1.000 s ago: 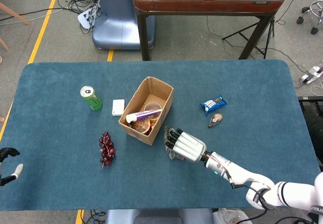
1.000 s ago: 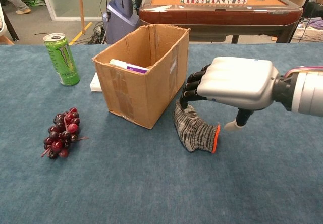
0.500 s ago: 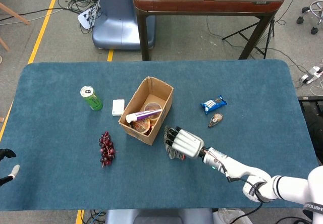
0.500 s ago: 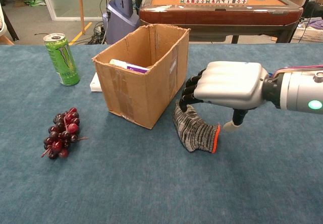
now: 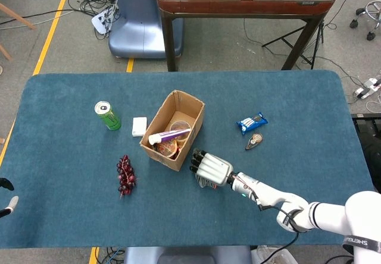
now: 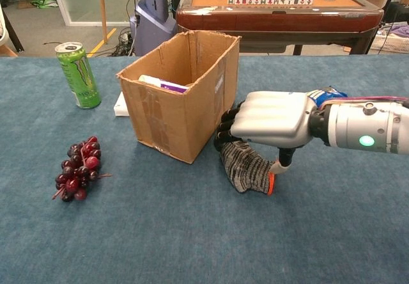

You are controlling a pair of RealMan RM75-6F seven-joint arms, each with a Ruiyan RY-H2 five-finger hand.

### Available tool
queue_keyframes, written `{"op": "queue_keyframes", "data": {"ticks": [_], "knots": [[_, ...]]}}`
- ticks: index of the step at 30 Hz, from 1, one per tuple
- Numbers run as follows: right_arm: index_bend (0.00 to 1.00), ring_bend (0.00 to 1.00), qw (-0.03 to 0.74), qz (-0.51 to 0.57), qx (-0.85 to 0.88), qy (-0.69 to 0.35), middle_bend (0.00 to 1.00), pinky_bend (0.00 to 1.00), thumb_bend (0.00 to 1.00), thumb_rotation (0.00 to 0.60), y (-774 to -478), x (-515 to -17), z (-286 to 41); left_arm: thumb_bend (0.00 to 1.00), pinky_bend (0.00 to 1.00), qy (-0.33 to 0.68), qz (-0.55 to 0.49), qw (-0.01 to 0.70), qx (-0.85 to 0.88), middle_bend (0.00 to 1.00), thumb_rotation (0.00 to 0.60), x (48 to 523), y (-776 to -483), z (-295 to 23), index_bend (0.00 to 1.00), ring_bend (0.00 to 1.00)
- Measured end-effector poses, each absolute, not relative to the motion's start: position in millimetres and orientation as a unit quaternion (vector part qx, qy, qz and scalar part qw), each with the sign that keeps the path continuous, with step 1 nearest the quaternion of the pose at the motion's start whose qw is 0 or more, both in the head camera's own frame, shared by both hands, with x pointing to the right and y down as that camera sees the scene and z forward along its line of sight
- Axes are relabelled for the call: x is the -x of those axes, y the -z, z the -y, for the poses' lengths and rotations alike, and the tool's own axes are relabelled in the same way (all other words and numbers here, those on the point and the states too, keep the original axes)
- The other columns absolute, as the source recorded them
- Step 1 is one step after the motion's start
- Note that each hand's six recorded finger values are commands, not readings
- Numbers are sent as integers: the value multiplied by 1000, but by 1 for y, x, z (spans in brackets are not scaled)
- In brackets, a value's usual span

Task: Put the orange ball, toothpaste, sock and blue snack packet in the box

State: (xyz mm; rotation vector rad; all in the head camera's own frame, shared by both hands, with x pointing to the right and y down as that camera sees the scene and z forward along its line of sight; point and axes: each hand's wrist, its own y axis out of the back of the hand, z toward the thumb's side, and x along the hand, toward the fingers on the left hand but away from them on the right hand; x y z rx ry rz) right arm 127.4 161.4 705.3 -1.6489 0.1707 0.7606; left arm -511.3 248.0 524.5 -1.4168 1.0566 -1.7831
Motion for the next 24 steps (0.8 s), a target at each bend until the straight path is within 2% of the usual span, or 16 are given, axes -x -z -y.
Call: {"op": "queue_keyframes", "data": {"ticks": [10,14,24], "knots": [[239,133,607,-91,714,-337,218,344,0,600,-712,-126,-164,262,607,679,-399,306,535,460,600,512,-523,-249,518,415],[239,140,604,-93,713,-343,270,346,0,600,-713,-126,-163,262,607,679,-398,306,536,460,600,512,-523,-249,516,415],[289,255,597,-94,713,-356,394,404,0,600,-716,-128,-163,262,607,677,-398,305,538,460,600,511,-523,-250,511,415]]}}
